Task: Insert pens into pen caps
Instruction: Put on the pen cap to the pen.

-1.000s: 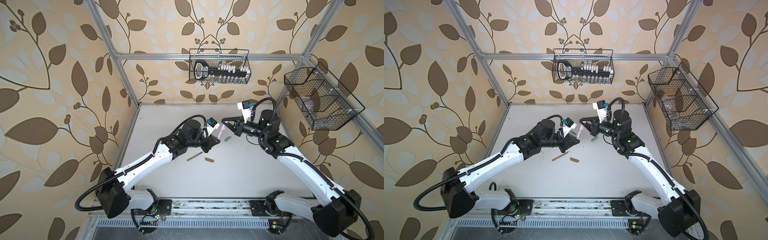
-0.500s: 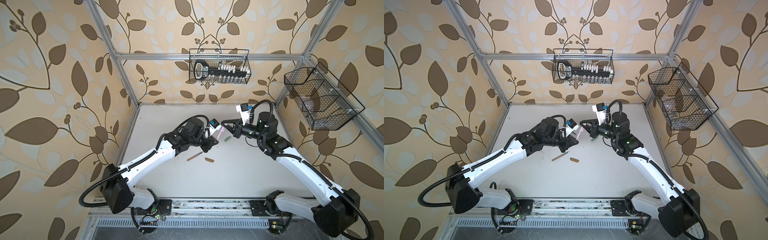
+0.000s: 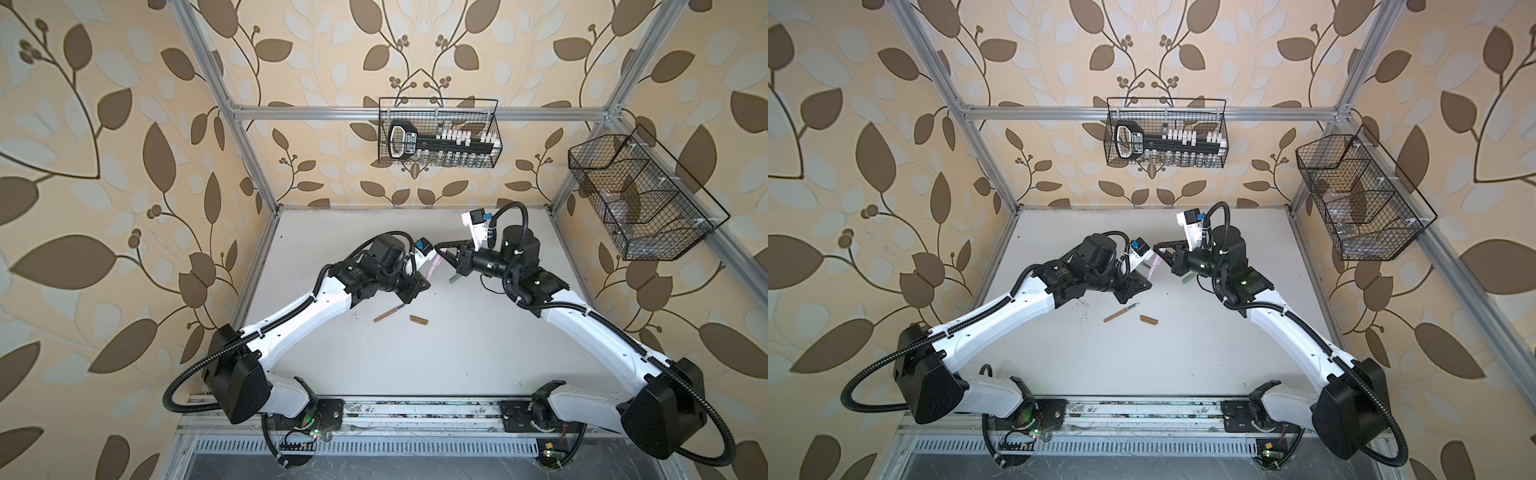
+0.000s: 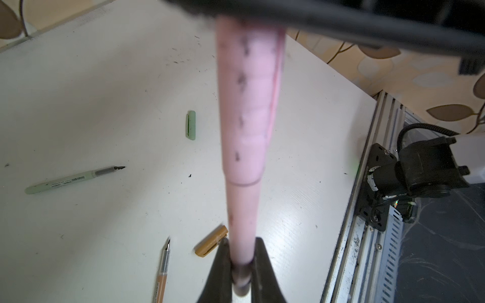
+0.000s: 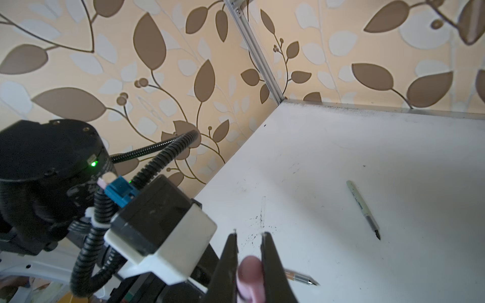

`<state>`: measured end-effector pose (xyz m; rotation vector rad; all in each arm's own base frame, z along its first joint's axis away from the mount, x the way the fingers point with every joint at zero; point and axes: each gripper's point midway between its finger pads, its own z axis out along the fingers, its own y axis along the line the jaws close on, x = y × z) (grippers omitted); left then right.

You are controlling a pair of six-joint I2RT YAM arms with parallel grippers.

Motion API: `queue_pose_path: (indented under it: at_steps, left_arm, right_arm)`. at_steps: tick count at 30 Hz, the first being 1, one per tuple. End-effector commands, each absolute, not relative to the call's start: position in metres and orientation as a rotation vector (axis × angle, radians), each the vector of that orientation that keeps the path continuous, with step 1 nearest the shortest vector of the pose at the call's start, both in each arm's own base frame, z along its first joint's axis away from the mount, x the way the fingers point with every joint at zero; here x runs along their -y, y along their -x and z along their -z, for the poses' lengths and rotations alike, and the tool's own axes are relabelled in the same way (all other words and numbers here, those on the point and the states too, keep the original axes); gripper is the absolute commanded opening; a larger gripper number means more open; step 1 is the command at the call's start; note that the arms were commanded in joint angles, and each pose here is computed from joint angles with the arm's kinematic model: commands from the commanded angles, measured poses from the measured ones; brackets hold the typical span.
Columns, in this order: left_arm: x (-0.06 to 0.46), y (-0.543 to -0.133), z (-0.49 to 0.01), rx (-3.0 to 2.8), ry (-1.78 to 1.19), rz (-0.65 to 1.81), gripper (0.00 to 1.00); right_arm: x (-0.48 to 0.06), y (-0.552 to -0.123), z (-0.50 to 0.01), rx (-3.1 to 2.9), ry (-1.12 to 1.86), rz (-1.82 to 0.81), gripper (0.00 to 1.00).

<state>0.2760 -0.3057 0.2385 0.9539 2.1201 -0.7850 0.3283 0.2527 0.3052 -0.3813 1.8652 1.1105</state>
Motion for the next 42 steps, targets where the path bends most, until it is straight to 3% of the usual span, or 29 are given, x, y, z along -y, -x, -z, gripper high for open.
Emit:
queue_pose_path:
  at_steps: [1,22,31,35,37,39,42]
  left_arm:
    - [0.319,-0.305,-0.436,-1.418,-0.78,0.878,0.0]
    - [0.314,-0.318,-0.463,-1.352,-0.779,0.837,0.0]
    - [0.313,-0.299,-0.449,-1.368,-0.841,0.901,0.0]
    - [0.315,-0.288,-0.426,-1.425,-0.864,0.974,0.0]
    - [0.317,-0.28,-0.413,-1.453,-0.881,1.029,0.0]
    - [0.32,-0.275,-0.401,-1.478,-0.893,1.076,0.0]
    - [0.323,-0.274,-0.381,-1.538,-0.896,1.112,0.0]
  right_arm:
    - [-0.264,-0.281,-0.191,-2.297,0.36,-1.205,0.0]
    - [-0.27,-0.236,-0.14,-2.535,0.398,-1.292,0.0]
    - [-0.255,-0.259,-0.184,-2.362,0.321,-1.307,0.0]
    - [-0.243,-0.275,-0.218,-2.225,0.291,-1.301,0.16]
    - [-0.237,-0.281,-0.236,-2.16,0.283,-1.294,0.3]
    - [-0.234,-0.284,-0.251,-2.11,0.29,-1.291,0.33]
    - [-0.23,-0.286,-0.272,-2.042,0.319,-1.274,0.45]
